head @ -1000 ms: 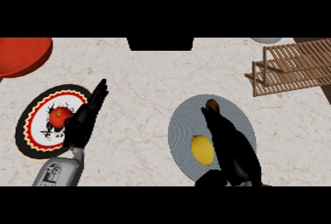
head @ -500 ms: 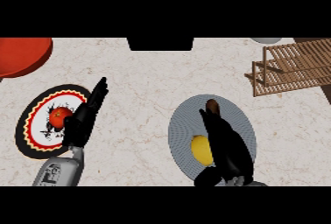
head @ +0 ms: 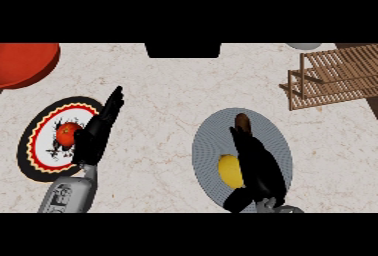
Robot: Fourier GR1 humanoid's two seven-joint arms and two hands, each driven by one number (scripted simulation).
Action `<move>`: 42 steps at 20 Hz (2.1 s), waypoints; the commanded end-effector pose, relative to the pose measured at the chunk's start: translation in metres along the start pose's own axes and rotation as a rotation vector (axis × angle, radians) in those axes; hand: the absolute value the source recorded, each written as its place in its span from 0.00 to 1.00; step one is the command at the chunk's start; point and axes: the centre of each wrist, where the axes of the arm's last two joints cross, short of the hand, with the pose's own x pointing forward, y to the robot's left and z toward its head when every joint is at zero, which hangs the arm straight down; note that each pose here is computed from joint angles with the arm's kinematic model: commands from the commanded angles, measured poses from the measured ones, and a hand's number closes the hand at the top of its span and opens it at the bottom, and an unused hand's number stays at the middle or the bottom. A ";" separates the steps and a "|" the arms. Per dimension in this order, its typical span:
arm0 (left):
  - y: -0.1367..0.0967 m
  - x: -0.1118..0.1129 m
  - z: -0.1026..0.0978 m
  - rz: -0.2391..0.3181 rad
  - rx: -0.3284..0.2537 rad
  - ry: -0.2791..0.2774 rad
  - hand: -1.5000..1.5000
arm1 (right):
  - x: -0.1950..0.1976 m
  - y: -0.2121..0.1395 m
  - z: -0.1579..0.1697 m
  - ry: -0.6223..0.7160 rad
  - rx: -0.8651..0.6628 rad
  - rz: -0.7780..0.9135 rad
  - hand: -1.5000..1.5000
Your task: Pick the lemon from the placemat and place it in the tiered shelf
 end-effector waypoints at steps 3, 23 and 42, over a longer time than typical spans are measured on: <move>0.017 -0.019 0.007 0.024 -0.002 -0.001 0.50 | 0.013 0.007 0.004 0.016 0.012 -0.008 0.00; 0.003 0.002 0.010 0.001 0.001 -0.001 0.50 | -0.002 0.047 -0.027 -0.080 0.020 0.120 1.00; -0.002 -0.006 0.008 -0.005 0.030 0.011 0.50 | -0.127 -0.083 0.056 -0.395 -0.214 -0.315 1.00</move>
